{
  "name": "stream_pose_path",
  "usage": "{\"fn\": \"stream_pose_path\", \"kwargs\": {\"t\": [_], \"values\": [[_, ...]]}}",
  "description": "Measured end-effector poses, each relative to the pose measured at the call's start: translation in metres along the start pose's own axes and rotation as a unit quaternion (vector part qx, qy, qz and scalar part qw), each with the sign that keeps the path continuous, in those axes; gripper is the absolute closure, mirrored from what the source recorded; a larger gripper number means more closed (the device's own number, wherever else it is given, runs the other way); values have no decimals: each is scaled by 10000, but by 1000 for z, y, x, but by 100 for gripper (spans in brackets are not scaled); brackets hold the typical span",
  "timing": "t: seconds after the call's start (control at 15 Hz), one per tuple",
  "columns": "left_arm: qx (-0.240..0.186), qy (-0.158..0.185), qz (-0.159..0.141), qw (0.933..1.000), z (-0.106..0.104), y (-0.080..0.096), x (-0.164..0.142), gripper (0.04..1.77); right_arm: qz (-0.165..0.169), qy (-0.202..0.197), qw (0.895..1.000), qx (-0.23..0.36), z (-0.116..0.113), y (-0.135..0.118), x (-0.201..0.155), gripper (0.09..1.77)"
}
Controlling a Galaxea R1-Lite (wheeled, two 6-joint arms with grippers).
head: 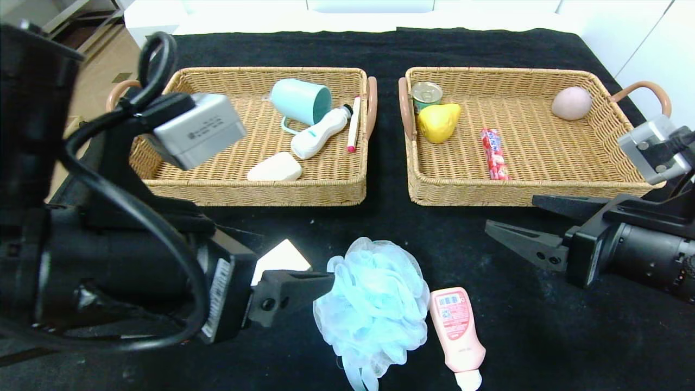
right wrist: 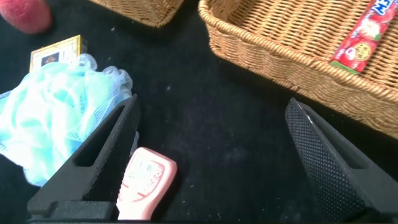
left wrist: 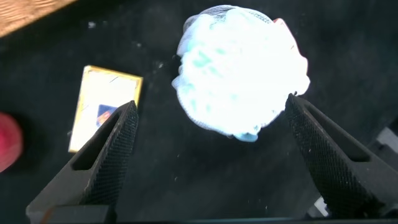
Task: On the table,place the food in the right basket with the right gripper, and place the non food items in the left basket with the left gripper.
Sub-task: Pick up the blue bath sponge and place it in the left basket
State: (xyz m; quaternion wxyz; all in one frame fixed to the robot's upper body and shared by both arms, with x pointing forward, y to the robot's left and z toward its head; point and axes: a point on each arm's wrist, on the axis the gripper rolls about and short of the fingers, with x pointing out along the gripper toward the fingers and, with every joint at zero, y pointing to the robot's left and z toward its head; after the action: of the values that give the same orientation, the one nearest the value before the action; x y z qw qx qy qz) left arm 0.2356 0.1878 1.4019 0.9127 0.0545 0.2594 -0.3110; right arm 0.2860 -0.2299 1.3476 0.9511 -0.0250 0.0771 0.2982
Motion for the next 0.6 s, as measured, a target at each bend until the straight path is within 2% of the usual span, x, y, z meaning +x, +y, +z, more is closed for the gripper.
{"fn": "stream_pose_path", "kwargs": {"t": [0.2,0.4,0.6], "values": [[157,200,171,9995,2,-16,25,9,-58,-19,10000,7,2,-3,0,16],[386,426,138,9982,-4,-30,41,9,-65,-19,10000,14,2,-3,0,15],[470,642,151,9967,-10,-37,56,9,-70,-22,10000,14,2,-3,1,15]]}}
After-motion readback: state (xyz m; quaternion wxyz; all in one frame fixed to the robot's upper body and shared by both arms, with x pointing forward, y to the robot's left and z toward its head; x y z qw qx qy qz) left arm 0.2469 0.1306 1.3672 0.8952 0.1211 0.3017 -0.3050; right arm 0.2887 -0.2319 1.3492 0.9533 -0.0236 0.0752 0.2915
